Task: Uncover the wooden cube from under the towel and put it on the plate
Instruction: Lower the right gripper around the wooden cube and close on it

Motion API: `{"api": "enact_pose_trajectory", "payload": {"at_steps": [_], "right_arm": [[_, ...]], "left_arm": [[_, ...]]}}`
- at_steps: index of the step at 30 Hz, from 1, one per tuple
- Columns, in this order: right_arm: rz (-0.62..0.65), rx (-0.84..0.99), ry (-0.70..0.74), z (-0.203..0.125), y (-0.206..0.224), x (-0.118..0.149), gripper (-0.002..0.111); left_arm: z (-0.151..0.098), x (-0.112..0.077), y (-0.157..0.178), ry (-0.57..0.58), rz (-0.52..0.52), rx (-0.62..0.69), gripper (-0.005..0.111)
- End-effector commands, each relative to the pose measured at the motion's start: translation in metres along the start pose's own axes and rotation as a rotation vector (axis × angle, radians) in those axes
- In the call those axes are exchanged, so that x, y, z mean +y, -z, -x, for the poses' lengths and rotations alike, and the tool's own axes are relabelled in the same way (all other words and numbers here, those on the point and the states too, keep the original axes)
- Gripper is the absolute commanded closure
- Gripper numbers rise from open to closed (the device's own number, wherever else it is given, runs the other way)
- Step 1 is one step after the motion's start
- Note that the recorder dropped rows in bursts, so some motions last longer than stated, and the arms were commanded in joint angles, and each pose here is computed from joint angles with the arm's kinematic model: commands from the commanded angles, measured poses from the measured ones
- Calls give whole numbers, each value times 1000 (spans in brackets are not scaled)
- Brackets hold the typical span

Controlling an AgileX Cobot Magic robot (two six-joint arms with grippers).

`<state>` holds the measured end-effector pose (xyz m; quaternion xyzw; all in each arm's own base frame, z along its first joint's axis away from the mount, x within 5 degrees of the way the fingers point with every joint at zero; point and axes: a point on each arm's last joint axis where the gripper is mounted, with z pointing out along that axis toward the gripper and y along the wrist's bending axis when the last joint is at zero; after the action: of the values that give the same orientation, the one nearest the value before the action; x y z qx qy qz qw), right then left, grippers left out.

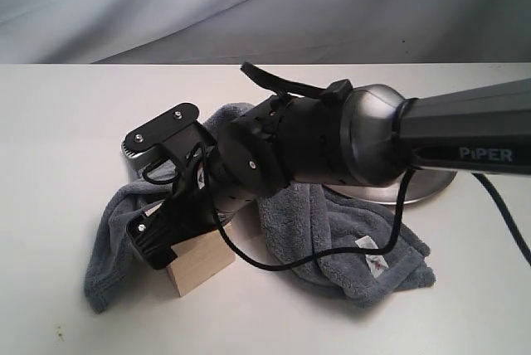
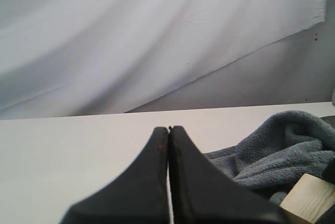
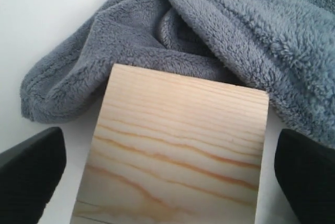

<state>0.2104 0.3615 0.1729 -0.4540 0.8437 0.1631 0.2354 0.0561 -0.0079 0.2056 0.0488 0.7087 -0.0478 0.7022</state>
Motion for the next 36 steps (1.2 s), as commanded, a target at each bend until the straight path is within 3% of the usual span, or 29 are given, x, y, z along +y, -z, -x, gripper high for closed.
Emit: {"api": "enact_pose_trajectory", "payload": {"at_steps": [1,18,36], "right_arm": [[5,8,-5,-2,-9,1,3],[18,33,-55,-6,-15,5,3],[26,54,-72,-8,-15,6,28]], "left_arm": [[0,0,0,5,3,-11,107],[0,0,0,5,3,-11,107],[0,0,0,5,3,-11,107]]}}
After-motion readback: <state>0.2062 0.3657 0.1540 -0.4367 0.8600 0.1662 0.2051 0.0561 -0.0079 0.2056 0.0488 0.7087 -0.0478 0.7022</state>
